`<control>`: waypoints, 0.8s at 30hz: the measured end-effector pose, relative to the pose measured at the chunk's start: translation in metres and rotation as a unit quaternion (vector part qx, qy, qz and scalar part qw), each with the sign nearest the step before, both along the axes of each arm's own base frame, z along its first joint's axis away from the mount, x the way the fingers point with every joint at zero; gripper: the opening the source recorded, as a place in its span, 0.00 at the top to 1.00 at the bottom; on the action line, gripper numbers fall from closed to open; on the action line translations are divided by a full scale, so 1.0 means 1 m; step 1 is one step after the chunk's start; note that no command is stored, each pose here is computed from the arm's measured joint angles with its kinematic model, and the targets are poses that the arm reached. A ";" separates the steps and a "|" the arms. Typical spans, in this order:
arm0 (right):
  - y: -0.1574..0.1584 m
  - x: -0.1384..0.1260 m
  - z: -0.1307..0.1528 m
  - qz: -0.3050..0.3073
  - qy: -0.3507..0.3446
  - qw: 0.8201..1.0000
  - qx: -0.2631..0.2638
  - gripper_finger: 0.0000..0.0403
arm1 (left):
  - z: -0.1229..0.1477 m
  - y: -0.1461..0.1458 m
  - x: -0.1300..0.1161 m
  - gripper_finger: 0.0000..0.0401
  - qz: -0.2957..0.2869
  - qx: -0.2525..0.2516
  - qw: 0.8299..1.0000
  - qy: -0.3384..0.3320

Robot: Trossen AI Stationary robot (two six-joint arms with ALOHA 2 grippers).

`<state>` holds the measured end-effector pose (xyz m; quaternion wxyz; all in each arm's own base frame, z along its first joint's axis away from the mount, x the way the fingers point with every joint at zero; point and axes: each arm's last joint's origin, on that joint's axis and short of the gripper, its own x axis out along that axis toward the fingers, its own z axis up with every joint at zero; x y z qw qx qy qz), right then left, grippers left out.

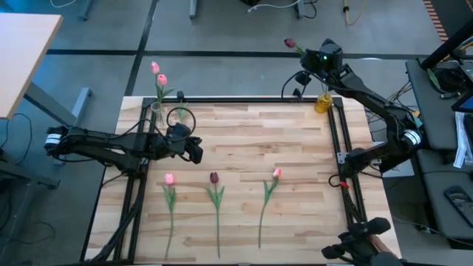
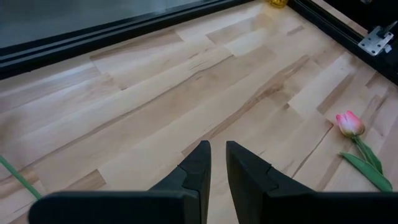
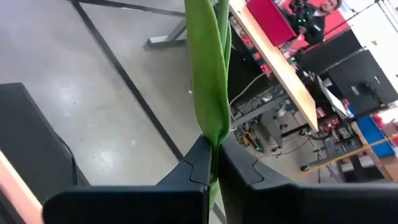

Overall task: Sort flowers into vase by color
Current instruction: Put the top red flower into the yellow vase

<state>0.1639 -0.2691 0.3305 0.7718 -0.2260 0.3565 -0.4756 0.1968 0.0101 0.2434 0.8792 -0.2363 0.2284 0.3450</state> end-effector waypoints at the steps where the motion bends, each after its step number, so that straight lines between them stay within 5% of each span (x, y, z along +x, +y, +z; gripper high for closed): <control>1: 0.000 0.000 0.000 -0.004 -0.003 1.000 0.000 0.98 | 0.000 0.000 0.000 0.91 0.000 0.000 1.000 0.000; 13: 0.015 0.000 0.011 -0.138 -0.071 0.988 -0.011 0.98 | 0.000 0.000 0.000 0.91 0.000 0.000 1.000 0.000; 21: 0.050 -0.014 0.012 -0.230 -0.169 0.957 -0.060 0.98 | 0.000 0.000 0.000 0.91 -0.003 0.003 1.000 0.003; 24: 0.064 -0.016 0.012 -0.219 -0.202 0.951 -0.088 0.98 | 0.000 0.000 0.000 0.91 -0.003 0.004 1.000 0.004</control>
